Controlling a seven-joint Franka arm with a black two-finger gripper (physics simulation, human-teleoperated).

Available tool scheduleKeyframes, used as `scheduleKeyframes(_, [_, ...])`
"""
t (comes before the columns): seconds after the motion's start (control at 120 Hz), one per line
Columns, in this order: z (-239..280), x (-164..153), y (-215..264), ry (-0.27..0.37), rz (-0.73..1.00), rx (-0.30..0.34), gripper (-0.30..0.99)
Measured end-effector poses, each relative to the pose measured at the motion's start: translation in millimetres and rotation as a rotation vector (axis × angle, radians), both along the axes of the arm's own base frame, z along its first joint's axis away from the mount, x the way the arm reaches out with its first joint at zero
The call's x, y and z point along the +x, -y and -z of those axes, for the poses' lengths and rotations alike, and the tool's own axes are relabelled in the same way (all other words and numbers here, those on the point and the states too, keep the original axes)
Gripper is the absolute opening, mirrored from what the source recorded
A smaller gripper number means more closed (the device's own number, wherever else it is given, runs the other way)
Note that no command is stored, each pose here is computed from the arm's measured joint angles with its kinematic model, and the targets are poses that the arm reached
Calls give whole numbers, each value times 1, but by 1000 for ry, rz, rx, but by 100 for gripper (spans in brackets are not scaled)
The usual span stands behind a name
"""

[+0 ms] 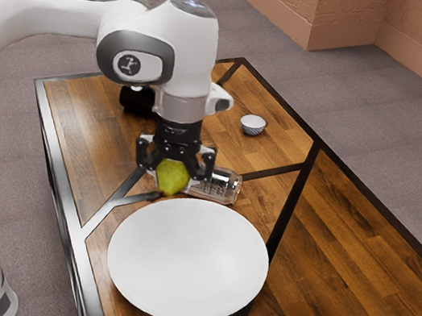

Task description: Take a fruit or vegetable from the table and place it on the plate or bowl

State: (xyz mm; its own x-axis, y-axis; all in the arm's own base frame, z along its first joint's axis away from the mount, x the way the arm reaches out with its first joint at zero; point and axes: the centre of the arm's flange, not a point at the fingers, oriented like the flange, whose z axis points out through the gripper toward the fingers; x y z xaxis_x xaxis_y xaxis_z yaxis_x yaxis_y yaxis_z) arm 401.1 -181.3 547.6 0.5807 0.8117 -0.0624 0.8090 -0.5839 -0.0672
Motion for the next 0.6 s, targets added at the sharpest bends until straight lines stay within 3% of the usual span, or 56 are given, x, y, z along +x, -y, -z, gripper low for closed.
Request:
scheduleKeyframes(0.15, [16,23,59,-27,76,-37,29])
scheduleKeyframes(0.258, [27,38,73,-35,73,-65,50])
scheduleKeyframes(0.383, [10,35,96,-5,96,-78,61])
scheduleKeyframes(0.533, [-21,34,118,27,168,-23,67])
scheduleKeyframes(0.6, [-19,23,171,16,306,0,68])
